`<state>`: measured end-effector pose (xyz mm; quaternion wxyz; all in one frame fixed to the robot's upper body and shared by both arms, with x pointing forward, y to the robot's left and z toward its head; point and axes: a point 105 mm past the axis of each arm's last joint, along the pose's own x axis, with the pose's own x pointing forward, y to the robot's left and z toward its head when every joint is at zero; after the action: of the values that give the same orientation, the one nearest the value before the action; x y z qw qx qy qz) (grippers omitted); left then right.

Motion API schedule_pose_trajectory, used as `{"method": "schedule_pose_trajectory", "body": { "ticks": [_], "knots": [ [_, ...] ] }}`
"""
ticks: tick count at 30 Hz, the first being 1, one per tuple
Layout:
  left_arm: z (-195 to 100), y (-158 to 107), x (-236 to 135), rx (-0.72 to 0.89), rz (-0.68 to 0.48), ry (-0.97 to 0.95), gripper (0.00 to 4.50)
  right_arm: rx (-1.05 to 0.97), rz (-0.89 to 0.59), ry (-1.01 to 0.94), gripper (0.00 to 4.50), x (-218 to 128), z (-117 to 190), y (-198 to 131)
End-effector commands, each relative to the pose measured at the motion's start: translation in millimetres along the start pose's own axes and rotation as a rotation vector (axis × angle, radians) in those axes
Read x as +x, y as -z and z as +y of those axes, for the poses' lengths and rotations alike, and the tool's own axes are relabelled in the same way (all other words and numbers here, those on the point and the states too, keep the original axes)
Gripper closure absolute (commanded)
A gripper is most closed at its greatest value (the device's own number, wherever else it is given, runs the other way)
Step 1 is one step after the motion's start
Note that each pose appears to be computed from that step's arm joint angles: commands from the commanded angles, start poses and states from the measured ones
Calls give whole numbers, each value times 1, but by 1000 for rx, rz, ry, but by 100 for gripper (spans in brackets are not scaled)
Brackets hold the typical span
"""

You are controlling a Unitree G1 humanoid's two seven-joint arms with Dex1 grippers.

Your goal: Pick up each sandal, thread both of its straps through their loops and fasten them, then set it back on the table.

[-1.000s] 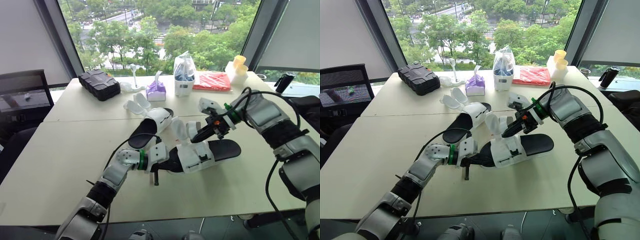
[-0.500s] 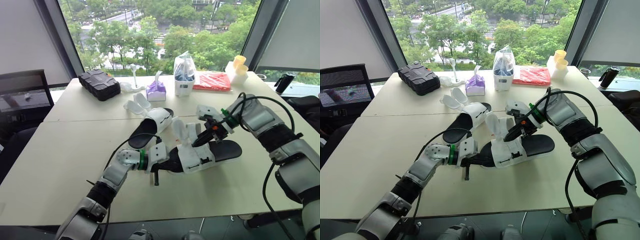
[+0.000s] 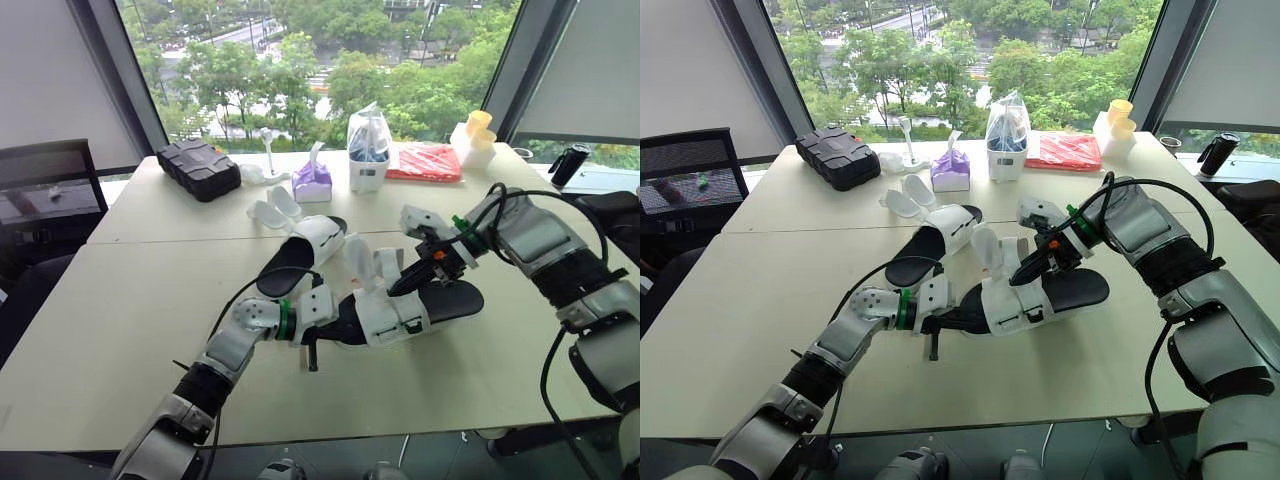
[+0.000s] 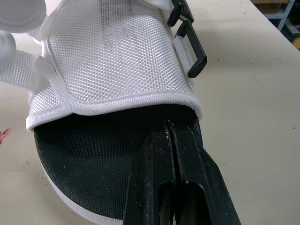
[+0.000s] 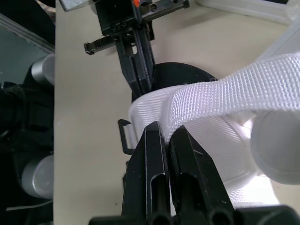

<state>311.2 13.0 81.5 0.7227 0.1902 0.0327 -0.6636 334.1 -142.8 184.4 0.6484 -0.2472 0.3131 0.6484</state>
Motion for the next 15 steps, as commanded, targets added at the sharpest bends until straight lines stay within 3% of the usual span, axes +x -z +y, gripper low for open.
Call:
{"method": "schedule_pose_trajectory", "body": {
  "ticks": [1, 12, 15],
  "knots": [
    [-14, 17, 5, -38, 60, 55, 450, -20, 7, -6, 446, -2, 7, 0],
    [-13, 18, 6, -39, 61, 57, 450, -4, 57, 9, 446, -1, 10, 20],
    [-13, 17, 6, -38, 61, 58, 450, -6, 48, 10, 356, -3, 12, 19]
  ]
}}
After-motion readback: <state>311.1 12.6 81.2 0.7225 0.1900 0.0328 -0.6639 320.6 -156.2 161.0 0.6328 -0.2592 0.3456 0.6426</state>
